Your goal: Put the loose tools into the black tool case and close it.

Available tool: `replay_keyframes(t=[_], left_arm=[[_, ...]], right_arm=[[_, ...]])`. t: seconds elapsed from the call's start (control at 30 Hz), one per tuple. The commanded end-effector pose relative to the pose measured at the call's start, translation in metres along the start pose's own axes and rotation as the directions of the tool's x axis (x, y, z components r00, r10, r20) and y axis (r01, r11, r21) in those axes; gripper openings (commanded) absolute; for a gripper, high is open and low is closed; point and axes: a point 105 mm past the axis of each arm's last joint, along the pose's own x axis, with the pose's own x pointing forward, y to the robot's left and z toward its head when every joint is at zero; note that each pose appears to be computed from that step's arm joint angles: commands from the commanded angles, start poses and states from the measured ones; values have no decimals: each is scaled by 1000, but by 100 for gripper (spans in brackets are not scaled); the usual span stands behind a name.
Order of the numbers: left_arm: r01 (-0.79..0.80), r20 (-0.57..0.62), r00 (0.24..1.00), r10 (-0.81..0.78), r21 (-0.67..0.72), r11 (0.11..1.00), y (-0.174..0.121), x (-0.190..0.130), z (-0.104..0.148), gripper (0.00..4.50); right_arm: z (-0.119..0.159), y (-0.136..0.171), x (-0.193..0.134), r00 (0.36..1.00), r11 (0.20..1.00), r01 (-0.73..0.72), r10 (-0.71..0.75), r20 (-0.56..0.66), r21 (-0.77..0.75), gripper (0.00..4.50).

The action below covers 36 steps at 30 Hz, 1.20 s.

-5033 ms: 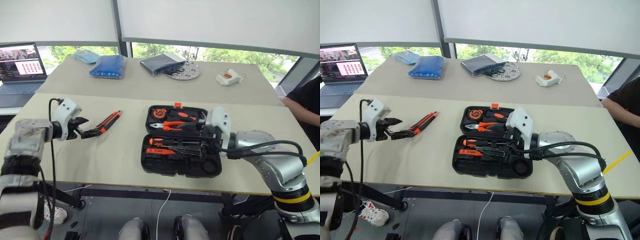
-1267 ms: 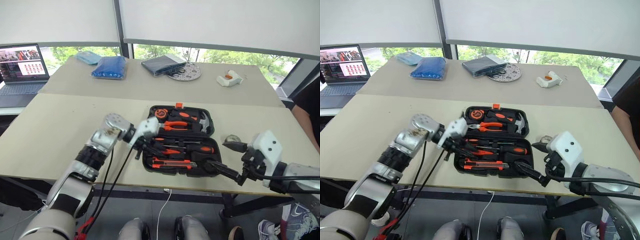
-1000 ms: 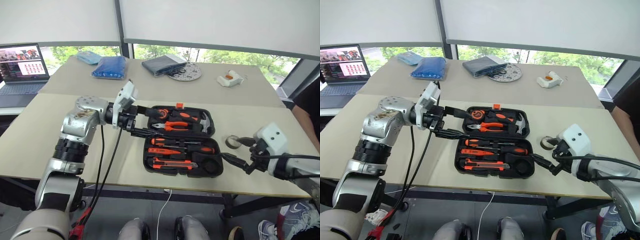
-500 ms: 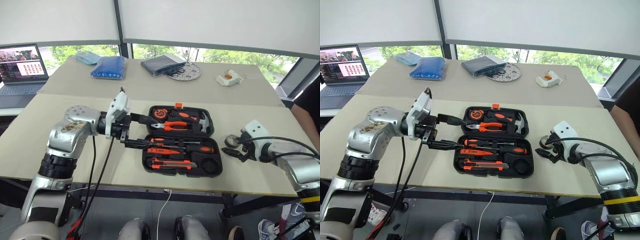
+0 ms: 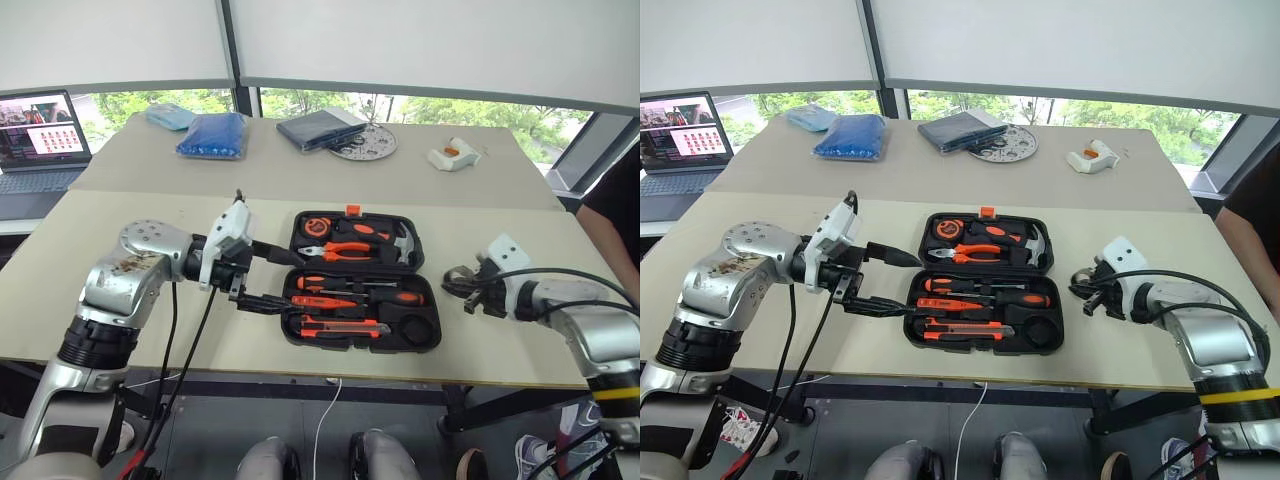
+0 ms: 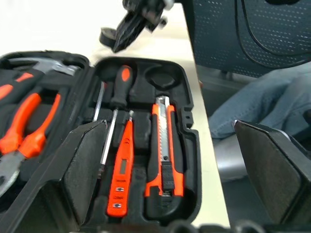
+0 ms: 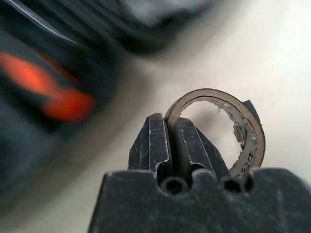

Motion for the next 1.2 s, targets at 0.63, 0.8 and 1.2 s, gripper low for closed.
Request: replay_keyframes(t=[0.63, 0.8, 1.2], left_arm=[[-4, -18, 1000, 5, 80, 997, 3, -2, 5, 450], [-55, -40, 998, 57, 41, 998, 11, -5, -4, 450], [-362, -185, 915, 358, 11, 932, 39, -20, -82, 104]], right_arm=[[-26, 64, -8, 976, 986, -154, 143, -167, -58, 335], [-15, 50, -14, 989, 994, -99, 92, -114, -51, 445], [-39, -40, -37, 953, 960, 271, -277, -119, -68, 87]])
